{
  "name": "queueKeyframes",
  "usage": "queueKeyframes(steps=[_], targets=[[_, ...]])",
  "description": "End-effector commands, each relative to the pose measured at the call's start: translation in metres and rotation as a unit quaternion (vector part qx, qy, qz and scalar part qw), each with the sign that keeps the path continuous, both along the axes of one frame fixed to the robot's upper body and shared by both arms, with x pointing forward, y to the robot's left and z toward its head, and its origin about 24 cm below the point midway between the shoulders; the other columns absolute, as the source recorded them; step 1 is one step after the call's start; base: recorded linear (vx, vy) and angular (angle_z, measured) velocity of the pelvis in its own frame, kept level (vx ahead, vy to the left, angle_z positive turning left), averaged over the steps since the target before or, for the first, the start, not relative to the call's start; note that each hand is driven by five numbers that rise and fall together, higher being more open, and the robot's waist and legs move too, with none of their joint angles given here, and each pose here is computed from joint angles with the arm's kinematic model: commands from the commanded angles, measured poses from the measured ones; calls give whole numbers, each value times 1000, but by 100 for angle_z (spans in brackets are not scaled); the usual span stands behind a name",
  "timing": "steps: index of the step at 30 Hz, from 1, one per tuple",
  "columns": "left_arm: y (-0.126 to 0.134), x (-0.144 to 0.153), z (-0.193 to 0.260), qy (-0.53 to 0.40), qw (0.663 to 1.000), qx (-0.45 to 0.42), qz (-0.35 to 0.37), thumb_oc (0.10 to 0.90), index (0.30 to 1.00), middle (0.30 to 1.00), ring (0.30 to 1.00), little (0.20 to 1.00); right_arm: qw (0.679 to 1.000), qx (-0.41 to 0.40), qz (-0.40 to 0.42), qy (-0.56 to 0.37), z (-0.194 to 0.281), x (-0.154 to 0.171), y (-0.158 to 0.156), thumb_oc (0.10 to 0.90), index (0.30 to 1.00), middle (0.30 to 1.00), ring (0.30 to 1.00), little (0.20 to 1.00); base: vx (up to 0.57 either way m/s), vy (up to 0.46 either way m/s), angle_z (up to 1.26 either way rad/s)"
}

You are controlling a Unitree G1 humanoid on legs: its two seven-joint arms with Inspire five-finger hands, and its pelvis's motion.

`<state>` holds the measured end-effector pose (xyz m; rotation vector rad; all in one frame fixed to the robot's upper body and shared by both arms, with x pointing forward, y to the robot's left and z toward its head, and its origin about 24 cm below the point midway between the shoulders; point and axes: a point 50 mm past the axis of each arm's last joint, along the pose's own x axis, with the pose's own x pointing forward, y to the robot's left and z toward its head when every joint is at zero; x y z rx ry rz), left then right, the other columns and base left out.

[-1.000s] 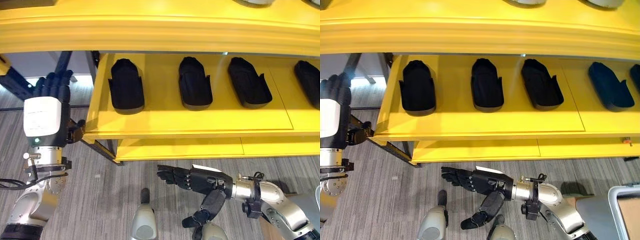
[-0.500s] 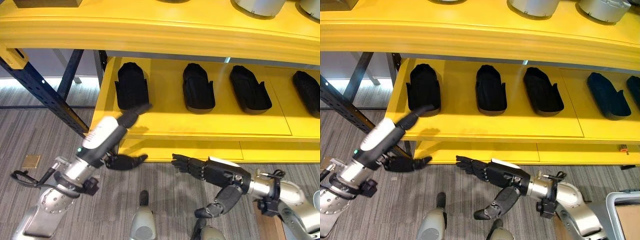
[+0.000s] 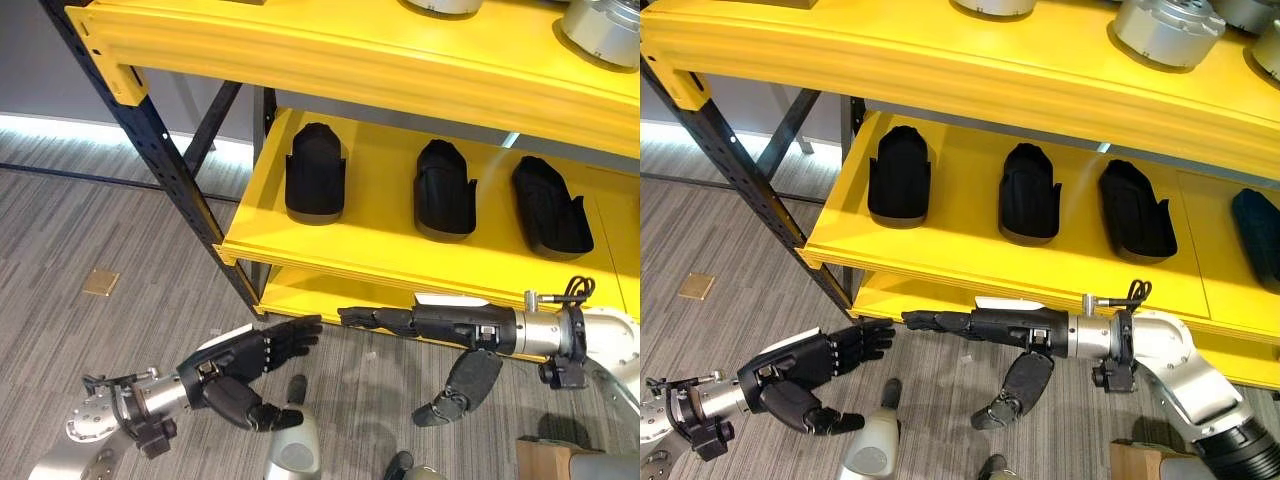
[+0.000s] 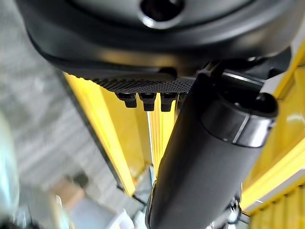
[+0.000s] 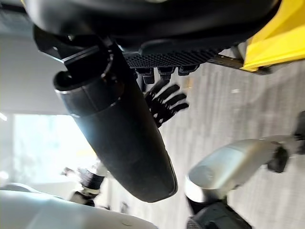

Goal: Move parts from the plastic box to the shelf.

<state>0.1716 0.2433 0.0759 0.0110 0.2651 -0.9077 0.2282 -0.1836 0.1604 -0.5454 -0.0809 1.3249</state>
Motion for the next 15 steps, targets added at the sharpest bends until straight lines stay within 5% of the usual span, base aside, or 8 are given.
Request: queueKeyframes(steps=[1, 15], targets=[[-5, 6, 27, -72, 996, -20, -43, 900, 1000, 1000, 1000, 1000, 995, 72, 37, -61, 35, 7, 14, 900, 1000, 1000, 1000, 1000, -16, -37, 11], [-2, 7, 33, -103, 992, 25, -75, 900, 1000, 1000, 1000, 1000, 983, 121, -57, -122, 74, 45, -4, 900, 1000, 1000, 1000, 1000, -13, -29, 5]])
